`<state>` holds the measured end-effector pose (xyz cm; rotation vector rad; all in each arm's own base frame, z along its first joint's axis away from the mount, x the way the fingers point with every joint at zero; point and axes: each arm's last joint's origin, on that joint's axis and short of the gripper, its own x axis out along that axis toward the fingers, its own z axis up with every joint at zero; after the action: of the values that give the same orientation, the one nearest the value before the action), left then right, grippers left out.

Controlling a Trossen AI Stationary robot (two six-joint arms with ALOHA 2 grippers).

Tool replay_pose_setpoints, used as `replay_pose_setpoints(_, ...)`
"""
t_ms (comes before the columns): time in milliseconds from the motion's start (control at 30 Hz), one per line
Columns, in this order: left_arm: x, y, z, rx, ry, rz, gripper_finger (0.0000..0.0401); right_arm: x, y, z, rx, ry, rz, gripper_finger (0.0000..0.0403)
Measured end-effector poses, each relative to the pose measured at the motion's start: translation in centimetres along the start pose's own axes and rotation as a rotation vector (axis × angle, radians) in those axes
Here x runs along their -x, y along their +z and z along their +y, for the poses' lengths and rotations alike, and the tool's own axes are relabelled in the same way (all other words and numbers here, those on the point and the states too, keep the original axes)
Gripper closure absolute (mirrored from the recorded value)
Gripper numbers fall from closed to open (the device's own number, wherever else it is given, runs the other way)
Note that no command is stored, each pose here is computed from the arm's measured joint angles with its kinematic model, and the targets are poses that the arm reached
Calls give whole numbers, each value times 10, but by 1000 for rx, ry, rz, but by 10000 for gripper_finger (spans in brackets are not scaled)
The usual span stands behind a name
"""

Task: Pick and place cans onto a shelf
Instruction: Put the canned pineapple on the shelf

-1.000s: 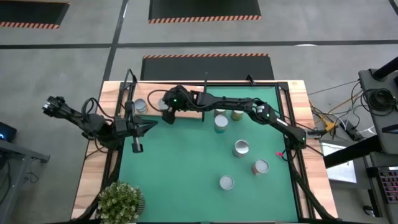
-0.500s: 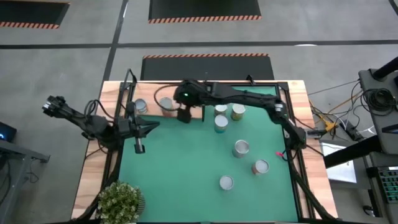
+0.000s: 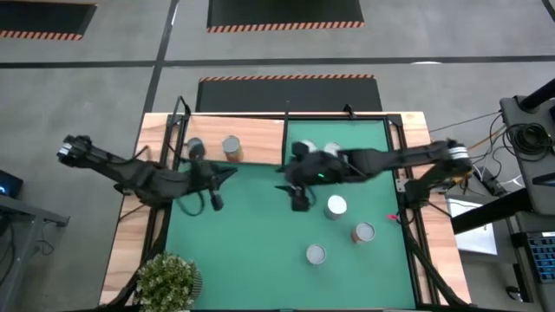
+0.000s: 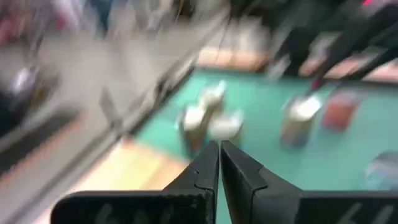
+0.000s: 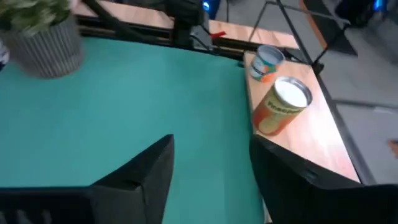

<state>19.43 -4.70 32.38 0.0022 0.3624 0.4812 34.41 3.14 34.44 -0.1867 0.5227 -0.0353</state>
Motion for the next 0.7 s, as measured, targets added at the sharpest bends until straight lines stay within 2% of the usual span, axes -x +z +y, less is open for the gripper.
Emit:
replay_pose_setpoints(200, -44, -13, 14, 30, 298, 391, 401, 23, -49, 19, 35, 12, -30, 280)
replay_pose_setpoints(300, -66, -9, 28, 28, 332, 560, 401, 40, -60, 19, 31, 12, -83, 321)
replay_pose_setpoints(400, -87, 0, 48, -1, 279, 678, 401, 55, -70, 16, 26, 8, -106, 362)
replay_pose_setpoints(467, -98, 6, 63, 21, 179, 746, 401, 63, -77, 14, 29, 7, -116, 385)
replay_pose_setpoints(600, -110, 18, 93, 66, -24, 823, 401, 78, -88, 12, 37, 2, -150, 390)
replay_pose_setpoints(700, -116, 22, 111, 86, -32, 866, 401, 88, -93, 10, 44, 0, -169, 390)
